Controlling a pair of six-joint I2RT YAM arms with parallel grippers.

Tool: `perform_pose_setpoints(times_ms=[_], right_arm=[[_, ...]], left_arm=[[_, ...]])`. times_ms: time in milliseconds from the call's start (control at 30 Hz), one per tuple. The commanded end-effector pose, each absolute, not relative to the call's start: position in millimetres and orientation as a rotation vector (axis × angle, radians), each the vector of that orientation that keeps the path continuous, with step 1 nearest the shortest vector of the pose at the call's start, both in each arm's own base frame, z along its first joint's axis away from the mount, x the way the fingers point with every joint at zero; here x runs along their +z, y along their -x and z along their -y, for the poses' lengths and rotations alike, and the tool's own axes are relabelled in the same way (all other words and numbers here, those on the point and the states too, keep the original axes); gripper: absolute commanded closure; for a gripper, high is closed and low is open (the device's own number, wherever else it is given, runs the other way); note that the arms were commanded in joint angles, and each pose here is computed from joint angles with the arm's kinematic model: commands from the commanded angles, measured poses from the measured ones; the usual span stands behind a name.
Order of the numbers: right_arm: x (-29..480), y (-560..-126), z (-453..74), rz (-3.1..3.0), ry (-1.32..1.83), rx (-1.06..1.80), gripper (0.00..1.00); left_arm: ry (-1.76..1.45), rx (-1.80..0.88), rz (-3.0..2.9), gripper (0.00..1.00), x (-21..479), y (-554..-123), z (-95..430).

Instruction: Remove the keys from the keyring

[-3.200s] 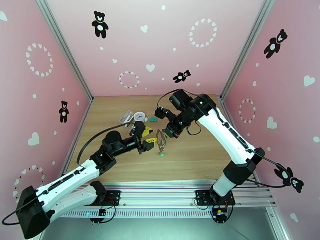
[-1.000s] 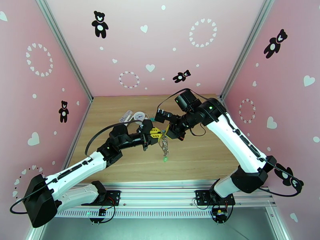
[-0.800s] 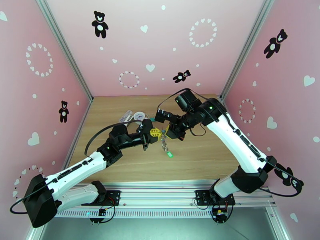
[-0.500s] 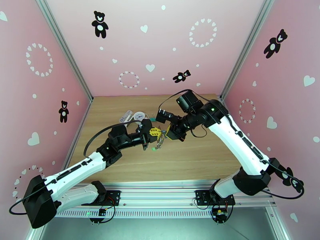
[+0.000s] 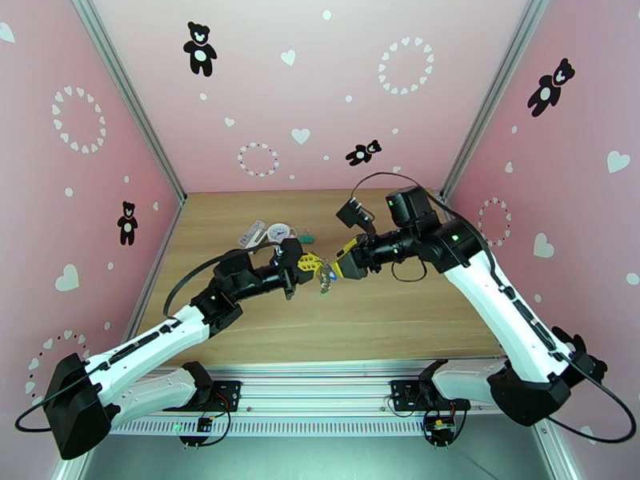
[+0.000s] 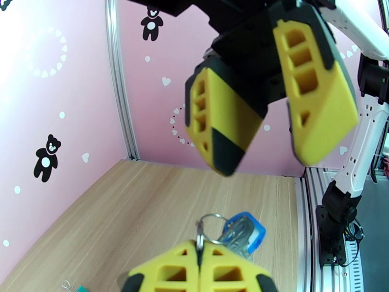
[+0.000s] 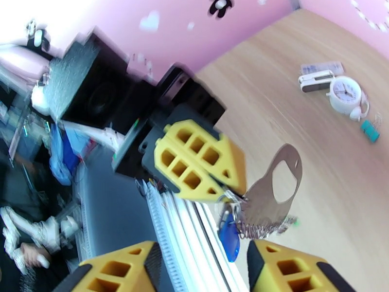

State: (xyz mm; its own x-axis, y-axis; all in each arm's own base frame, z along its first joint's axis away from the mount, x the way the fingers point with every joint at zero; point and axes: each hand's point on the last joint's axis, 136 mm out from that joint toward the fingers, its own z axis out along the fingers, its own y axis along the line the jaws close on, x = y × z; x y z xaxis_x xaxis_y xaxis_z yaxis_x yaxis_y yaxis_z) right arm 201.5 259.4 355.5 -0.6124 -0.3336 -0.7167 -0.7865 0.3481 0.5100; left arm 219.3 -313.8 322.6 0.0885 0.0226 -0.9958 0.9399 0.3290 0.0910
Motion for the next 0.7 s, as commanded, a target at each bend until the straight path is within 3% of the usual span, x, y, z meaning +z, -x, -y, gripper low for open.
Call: perform_pose_setpoints(times_ms=[0, 333, 667], right_arm=[[376.2, -208.6, -268.8, -2.06, 0.83, 1.368, 0.43], [353.5, -220.8, -279.0, -2.166, 0.709, 1.444, 0.42], [344.1, -202.6, -288.6, -2.178, 0.773, 1.506, 0.5]], left_arm=[[-0.993, -0.873, -1.201, 1.0, 349.3, -213.0, 311.2], [-0.967, -0.849, -1.226, 1.0, 351.2, -218.5, 313.0], [-0.956, -0.837, -1.228, 1.0, 354.7, -221.6, 313.0]])
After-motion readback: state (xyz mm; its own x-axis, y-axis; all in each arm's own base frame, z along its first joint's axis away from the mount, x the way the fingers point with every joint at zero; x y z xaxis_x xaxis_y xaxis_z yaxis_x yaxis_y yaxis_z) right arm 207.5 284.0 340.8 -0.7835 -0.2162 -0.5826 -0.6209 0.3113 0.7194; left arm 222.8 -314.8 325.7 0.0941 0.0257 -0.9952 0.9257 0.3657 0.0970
